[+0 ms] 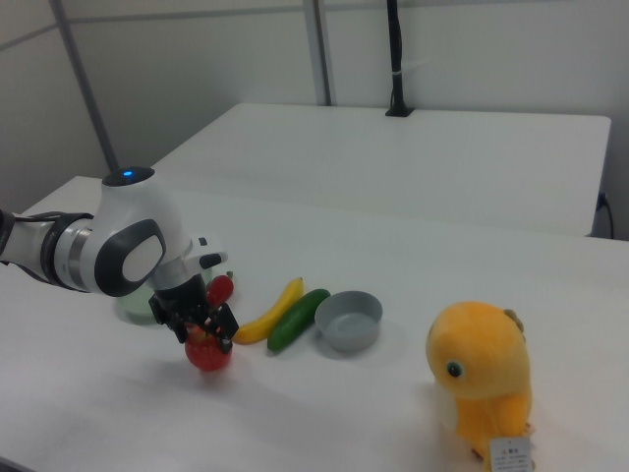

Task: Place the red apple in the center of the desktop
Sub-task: 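Open the gripper to release the apple and raise the arm away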

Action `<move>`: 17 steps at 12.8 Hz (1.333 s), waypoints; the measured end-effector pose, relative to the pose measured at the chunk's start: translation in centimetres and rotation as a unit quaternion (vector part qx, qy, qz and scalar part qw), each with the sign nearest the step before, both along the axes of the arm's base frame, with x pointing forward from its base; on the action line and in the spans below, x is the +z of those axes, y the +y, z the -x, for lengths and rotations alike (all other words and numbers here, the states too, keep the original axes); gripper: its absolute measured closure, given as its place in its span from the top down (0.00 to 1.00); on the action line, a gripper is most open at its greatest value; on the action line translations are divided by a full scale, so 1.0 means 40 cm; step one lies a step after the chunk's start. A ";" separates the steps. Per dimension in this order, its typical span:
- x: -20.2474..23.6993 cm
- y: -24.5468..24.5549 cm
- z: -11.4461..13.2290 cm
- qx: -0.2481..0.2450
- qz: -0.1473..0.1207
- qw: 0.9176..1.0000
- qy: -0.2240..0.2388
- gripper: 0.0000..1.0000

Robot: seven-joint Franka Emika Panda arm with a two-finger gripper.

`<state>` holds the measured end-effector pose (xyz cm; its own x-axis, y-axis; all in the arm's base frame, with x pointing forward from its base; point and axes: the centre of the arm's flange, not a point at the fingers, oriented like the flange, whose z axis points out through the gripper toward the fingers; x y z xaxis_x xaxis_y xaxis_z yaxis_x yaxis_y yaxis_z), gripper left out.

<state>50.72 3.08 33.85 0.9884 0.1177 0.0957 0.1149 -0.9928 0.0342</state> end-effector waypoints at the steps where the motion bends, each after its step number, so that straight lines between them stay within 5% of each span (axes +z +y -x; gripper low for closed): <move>1: 0.004 0.000 -0.003 -0.006 -0.001 1.000 -0.002 1.00; 5: 0.106 0.001 -0.048 -0.035 0.000 0.999 0.007 1.00; 12: 0.660 0.014 -0.104 -0.105 -0.001 0.994 0.010 1.00; 14: 0.722 0.026 -0.102 -0.115 -0.031 0.993 0.000 1.00; 17: 0.738 0.034 -0.104 -0.102 -0.041 0.994 -0.005 1.00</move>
<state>54.89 4.45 63.36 0.9900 -0.0931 0.1062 -0.0884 -0.9949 -0.0480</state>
